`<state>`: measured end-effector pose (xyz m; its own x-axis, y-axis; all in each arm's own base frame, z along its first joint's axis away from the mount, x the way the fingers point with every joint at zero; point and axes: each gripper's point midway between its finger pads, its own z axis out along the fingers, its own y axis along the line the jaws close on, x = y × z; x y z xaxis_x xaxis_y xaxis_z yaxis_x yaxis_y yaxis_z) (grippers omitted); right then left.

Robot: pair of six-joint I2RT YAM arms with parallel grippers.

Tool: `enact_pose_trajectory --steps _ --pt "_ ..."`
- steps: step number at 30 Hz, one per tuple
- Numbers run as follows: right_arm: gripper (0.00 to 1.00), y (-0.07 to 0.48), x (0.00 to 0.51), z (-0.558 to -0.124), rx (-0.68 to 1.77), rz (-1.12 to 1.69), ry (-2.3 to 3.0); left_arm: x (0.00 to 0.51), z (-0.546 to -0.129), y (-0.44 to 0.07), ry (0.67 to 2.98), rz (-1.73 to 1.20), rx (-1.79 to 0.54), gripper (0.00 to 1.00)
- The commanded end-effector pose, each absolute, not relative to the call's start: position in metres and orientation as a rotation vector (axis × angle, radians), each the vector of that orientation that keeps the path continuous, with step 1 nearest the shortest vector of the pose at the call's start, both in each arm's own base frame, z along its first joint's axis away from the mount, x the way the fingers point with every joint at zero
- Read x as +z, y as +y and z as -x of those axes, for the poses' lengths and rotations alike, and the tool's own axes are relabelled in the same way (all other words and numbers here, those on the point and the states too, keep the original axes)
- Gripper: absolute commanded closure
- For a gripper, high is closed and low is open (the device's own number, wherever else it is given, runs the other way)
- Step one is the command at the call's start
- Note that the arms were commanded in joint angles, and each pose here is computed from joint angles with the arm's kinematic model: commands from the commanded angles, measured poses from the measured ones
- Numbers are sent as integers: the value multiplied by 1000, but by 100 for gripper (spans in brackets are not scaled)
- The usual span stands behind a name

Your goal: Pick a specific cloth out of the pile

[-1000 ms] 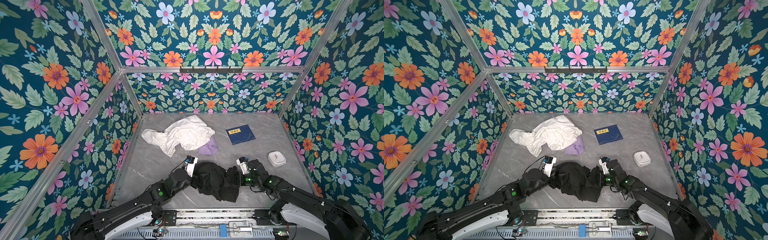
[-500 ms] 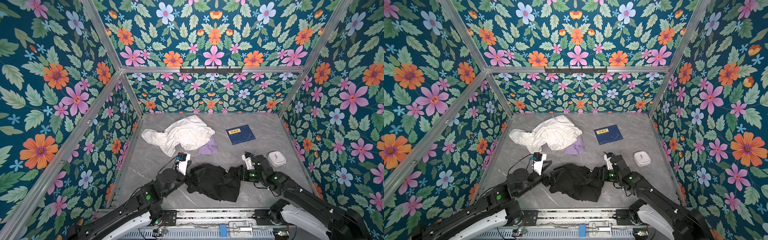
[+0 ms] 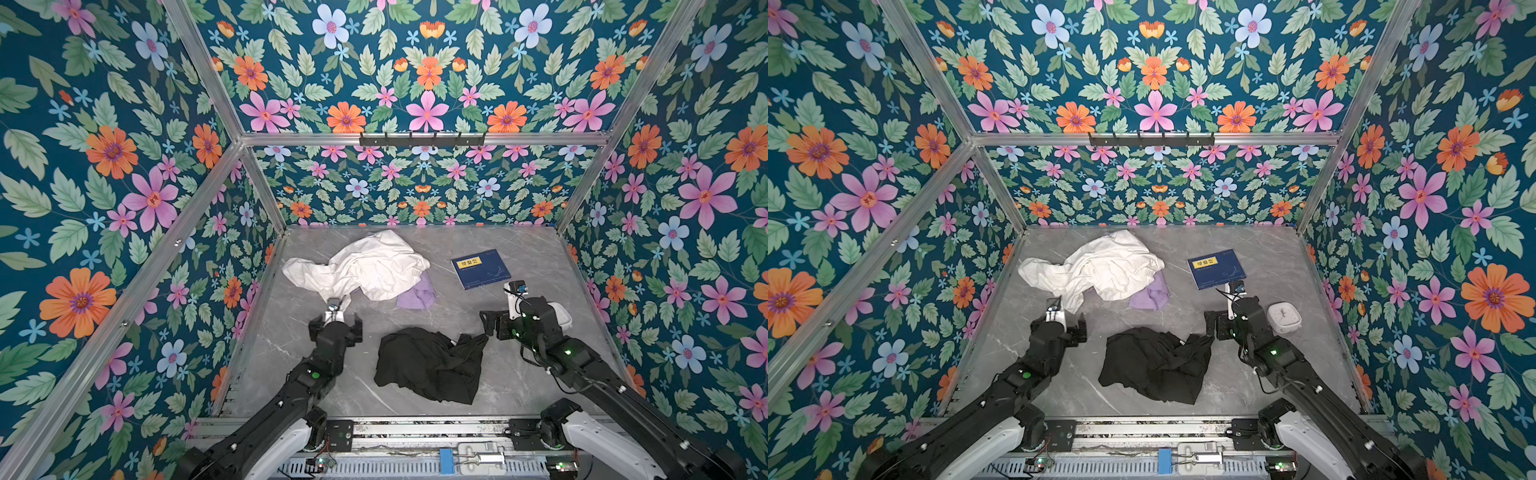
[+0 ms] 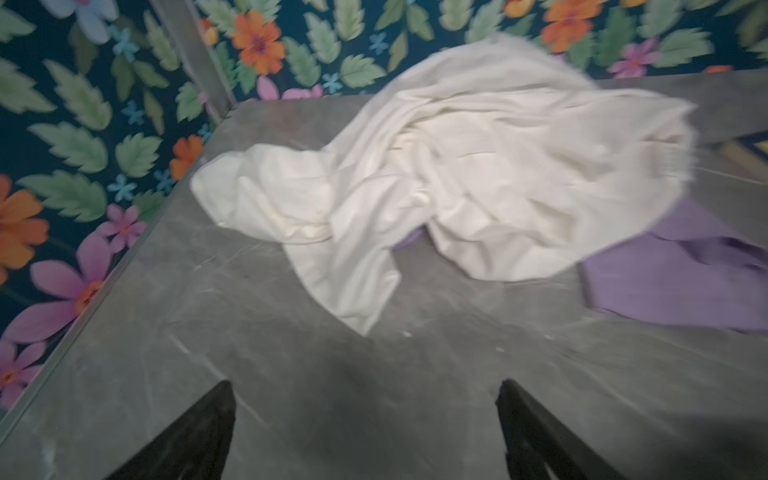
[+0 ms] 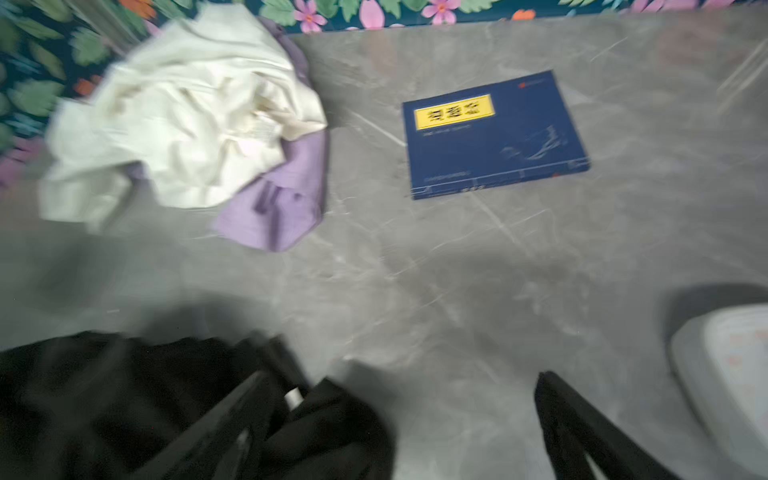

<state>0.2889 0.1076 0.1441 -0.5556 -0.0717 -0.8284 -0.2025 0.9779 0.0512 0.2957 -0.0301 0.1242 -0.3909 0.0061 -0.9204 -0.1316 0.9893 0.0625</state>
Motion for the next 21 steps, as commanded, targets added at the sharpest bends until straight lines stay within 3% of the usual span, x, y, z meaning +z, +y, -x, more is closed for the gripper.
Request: enact_pose_trajectory --steps 1,5,11,17,21 --pt "1 80 167 -330 -176 278 1871 153 -333 -13 1848 114 127 7" --pt "1 55 142 -342 -143 141 1897 133 -357 14 1889 108 303 5" --pt "4 28 123 -342 -113 80 1866 127 -382 7 1776 24 270 5" --pt "3 8 119 -357 -41 -15 1809 109 -383 29 1747 175 188 8" --pt "3 4 111 -364 -39 -34 1811 114 -384 33 1714 189 191 0"
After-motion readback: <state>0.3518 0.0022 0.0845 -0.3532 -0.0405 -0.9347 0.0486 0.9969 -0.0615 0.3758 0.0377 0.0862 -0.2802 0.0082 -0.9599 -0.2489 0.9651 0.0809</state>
